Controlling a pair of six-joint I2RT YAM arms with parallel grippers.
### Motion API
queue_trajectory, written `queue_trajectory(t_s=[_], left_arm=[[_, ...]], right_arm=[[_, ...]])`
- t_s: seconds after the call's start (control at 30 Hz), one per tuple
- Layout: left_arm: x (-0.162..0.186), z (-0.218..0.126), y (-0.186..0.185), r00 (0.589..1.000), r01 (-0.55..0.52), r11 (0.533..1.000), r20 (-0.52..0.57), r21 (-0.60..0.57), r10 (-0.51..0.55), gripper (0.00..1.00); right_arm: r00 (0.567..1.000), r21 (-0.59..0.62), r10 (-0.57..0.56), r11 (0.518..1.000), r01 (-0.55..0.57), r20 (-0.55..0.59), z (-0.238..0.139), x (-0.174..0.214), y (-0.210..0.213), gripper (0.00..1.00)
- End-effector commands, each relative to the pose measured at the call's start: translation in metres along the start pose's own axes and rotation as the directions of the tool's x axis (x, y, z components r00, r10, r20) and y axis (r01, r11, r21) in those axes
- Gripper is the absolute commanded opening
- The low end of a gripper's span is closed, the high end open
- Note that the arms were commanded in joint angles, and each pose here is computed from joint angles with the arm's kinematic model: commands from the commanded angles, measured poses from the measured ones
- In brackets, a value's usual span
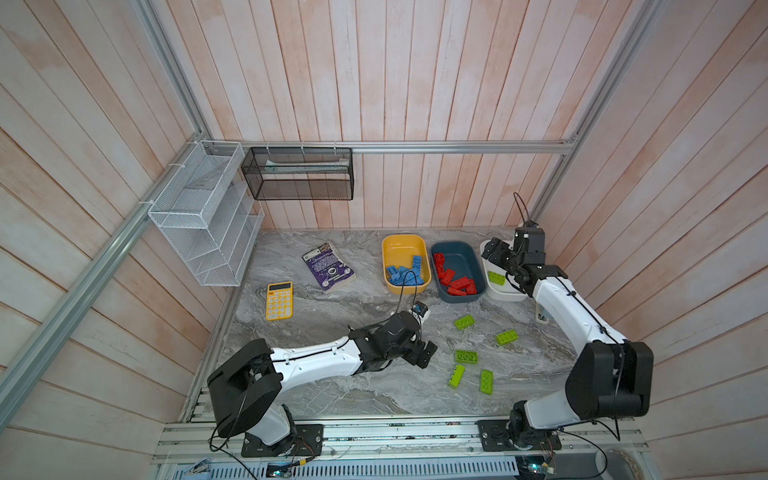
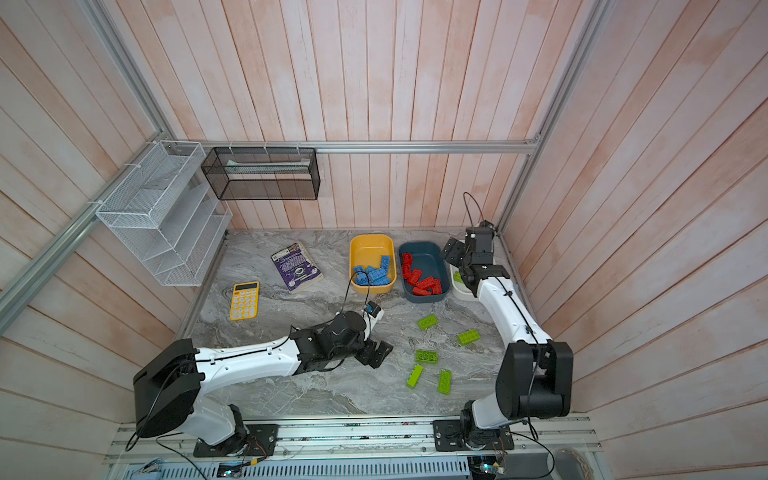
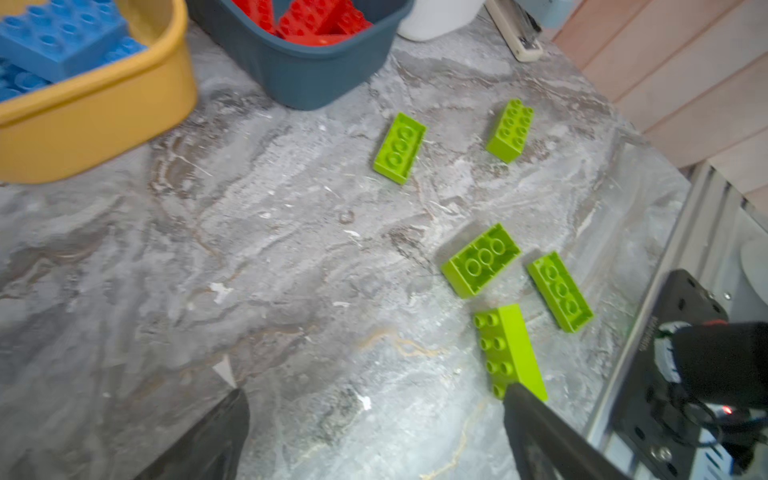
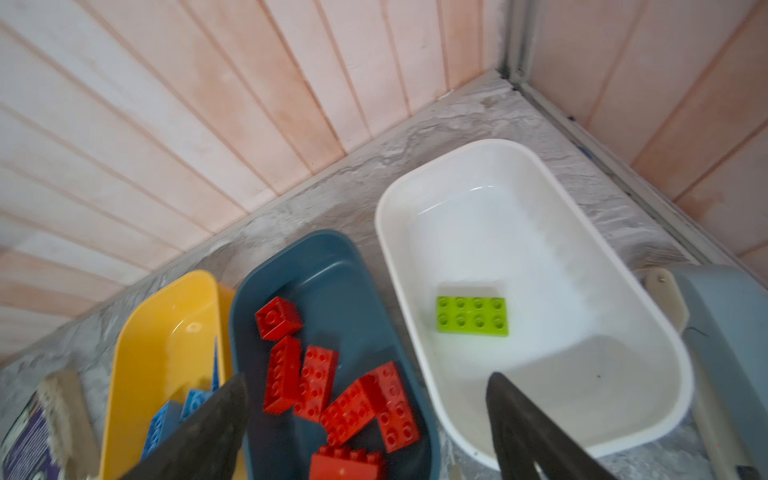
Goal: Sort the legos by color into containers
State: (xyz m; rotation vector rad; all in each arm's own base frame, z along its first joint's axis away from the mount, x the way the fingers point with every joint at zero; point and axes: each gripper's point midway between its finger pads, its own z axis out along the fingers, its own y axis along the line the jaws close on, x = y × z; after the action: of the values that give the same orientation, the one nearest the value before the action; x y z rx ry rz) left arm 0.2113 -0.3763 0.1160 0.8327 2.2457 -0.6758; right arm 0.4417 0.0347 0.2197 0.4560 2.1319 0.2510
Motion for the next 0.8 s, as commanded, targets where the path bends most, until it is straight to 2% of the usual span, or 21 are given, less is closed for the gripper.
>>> queue_trajectory(t_s=[0.0,0.1,0.27,0.43,0.57,0.77], left_arm=[[0.015,0.009,-0.021,0.998,-0.06,0.997,-0.023,0.057,0.062,0.94],[0.032,0.021,-0.038,0.991,-0.119,0.991,-0.053,0.067,0.123,0.91],[0.049,0.048,-0.061,0.973,-0.182,0.981,-0.129,0.069,0.19,0.85],[0.054,0.06,-0.07,0.964,-0.201,0.978,-0.164,0.061,0.209,0.84],[0.048,0.047,-0.063,0.971,-0.199,0.979,-0.132,0.031,0.201,0.89],[0.016,0.006,-0.04,0.99,-0.142,0.99,-0.008,-0.014,0.142,0.94]], right_arm=[[0.986,0.035,-0.099,0.994,0.105,-0.136,-0.008,0.061,-0.006,0.89],[0.981,-0.011,-0.103,0.995,0.102,-0.165,-0.023,0.085,-0.004,0.89],[0.986,-0.058,-0.095,0.995,0.087,-0.14,-0.048,0.086,-0.003,0.89],[0.96,-0.106,-0.159,0.985,0.138,-0.23,-0.053,0.111,-0.001,0.86],[0.94,-0.134,-0.221,0.972,0.191,-0.259,-0.064,0.137,0.001,0.86],[0.907,-0.141,-0.261,0.964,0.226,-0.331,-0.068,0.182,0.006,0.87]])
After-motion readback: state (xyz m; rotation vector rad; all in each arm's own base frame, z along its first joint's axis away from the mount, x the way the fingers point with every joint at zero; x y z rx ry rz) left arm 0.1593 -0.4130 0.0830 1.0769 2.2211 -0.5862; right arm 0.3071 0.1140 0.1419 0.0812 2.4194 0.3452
